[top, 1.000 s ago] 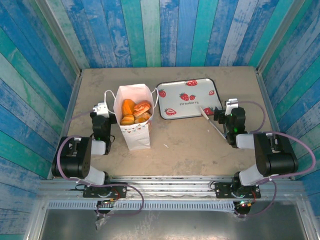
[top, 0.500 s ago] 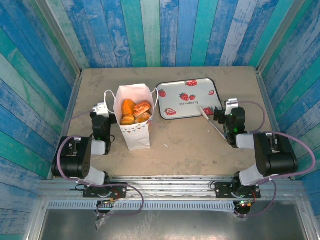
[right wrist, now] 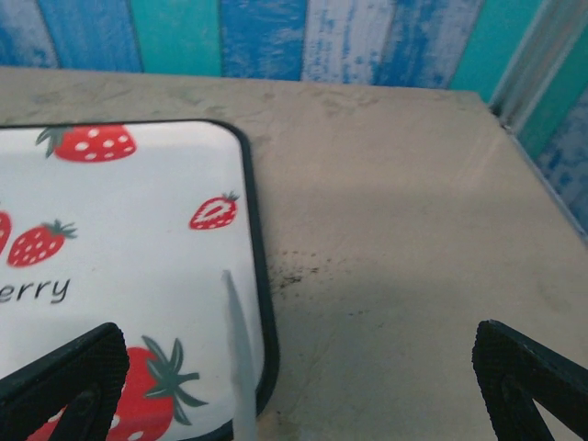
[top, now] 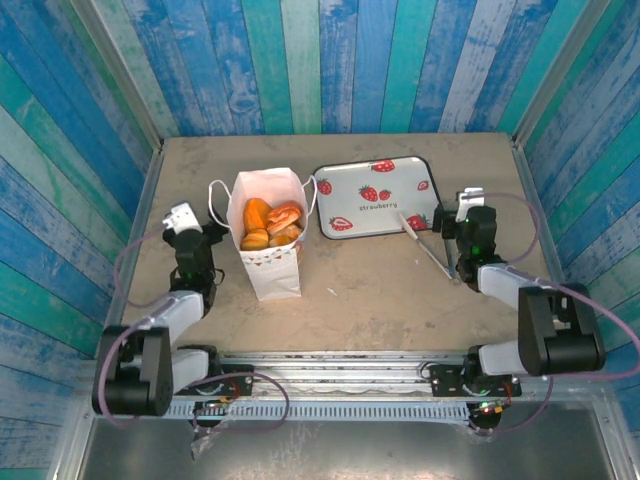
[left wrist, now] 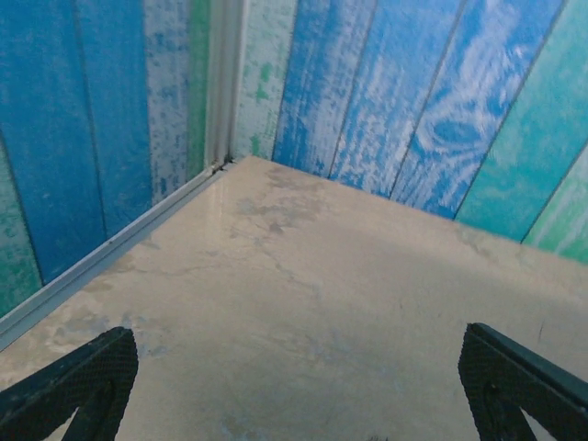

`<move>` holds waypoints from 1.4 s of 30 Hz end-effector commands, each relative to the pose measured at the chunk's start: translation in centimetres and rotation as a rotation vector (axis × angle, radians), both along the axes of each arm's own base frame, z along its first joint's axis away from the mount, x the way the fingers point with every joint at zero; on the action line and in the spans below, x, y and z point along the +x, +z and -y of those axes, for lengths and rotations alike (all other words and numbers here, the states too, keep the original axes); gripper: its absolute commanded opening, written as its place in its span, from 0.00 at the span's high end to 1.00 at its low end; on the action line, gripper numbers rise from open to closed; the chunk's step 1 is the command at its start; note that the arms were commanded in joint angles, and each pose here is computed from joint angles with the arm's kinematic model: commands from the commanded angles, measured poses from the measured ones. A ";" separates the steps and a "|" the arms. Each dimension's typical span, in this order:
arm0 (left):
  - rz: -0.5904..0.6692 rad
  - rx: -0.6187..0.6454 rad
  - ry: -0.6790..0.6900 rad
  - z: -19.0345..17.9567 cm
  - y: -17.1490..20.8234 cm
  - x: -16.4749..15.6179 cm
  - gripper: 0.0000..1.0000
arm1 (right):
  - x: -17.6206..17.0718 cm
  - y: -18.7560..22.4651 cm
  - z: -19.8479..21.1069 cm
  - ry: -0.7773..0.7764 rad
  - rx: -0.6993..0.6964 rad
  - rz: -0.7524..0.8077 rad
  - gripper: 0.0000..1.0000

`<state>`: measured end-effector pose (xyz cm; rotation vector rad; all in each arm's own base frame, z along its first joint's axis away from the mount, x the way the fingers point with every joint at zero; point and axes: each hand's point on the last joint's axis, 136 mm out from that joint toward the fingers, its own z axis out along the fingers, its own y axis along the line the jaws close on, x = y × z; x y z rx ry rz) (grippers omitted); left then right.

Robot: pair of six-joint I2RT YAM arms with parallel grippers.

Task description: Take the fake bread out of the paper bag

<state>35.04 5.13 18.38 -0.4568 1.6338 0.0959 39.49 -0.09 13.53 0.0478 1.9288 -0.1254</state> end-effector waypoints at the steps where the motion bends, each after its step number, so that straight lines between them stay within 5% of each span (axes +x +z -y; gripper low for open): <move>1: -0.033 -0.169 0.099 -1.2 0.0 -1.8 0.06 | -1.1 0.5 1.9 -0.133 0.042 -0.054 0.00; 12: -0.056 -0.471 -0.008 1.7 4.2 -6.3 0.06 | -2.3 3.0 1.7 -0.208 0.204 -0.143 0.00; 17: -0.132 -0.456 0.042 1.1 6.4 -9.9 0.06 | -2.9 2.0 1.2 -0.255 0.261 -0.259 0.00; 27: -0.021 -0.482 -0.267 5.5 15.9 -14.3 0.06 | -2.5 2.2 -0.5 -0.232 0.287 -0.302 0.00; 33: -0.051 -0.486 -0.429 8.3 18.9 -14.2 0.06 | -3.0 2.0 -0.5 -0.249 0.296 -0.317 0.00; 42: -0.252 -0.502 -0.518 10.5 16.0 -11.5 0.06 | -4.7 3.0 -0.2 -0.266 0.289 -0.314 0.00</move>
